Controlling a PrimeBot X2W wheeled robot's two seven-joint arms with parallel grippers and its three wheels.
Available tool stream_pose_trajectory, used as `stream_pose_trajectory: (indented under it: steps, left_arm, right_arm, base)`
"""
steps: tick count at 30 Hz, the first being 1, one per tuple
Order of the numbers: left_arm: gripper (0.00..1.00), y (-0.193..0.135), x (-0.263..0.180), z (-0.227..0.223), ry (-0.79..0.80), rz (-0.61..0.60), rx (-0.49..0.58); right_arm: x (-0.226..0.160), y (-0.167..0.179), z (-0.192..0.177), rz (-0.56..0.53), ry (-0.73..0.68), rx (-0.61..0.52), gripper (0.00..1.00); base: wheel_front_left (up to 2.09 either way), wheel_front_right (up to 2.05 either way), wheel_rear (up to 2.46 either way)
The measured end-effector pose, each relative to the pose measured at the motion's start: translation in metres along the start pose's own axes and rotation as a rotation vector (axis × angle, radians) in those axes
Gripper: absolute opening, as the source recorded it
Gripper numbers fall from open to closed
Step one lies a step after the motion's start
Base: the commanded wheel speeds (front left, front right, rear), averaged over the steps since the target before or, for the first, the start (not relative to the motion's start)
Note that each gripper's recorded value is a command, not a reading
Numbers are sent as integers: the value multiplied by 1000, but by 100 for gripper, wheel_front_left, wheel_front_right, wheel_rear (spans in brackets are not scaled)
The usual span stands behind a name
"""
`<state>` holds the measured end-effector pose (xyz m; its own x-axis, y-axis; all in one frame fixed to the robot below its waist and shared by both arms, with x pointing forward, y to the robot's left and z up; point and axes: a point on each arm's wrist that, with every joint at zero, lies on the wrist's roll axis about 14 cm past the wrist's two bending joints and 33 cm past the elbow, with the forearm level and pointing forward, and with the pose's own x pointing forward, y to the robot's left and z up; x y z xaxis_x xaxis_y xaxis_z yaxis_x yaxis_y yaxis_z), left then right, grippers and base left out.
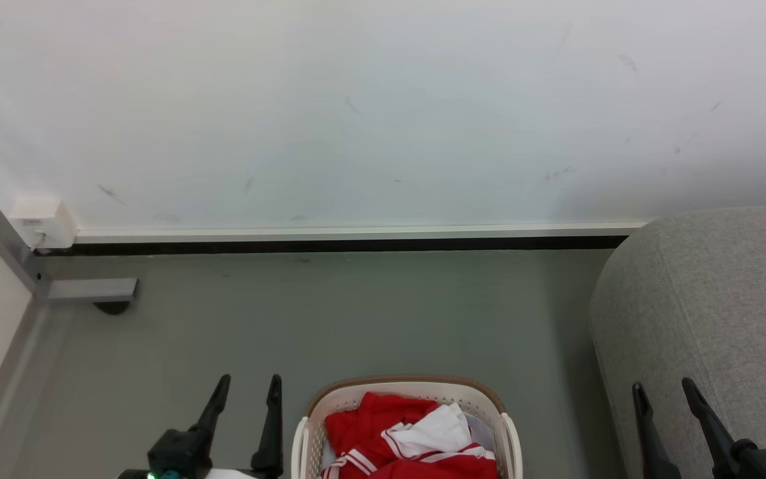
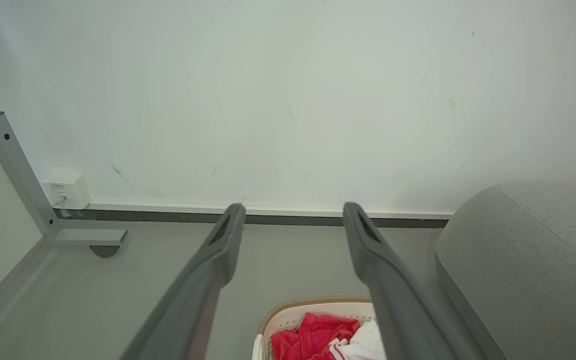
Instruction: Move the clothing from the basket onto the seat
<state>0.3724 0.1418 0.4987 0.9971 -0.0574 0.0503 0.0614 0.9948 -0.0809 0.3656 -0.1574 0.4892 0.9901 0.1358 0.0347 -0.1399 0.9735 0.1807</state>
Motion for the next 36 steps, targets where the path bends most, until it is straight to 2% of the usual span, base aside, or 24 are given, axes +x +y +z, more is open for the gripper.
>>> stream_pose_trajectory:
  steps: [10,18,26,36]
  left_arm:
    - [100,-4,8,-7,21,-14,-2]
    - [100,-29,42,-25,62,-112,-1]
    - [100,-63,72,-79,198,-252,18]
    - [100,-102,76,-172,473,-448,71]
  right_arm:
    - [5,-2,-5,-5,15,3,100]
    - [32,-8,-15,-5,35,0,100]
    - [63,-16,-33,-5,65,-7,100]
    - [91,-27,-54,-10,90,-16,100]
  base:
    - [0,0,0]
    - [0,0,0]
    - [0,0,0]
    - [0,0,0]
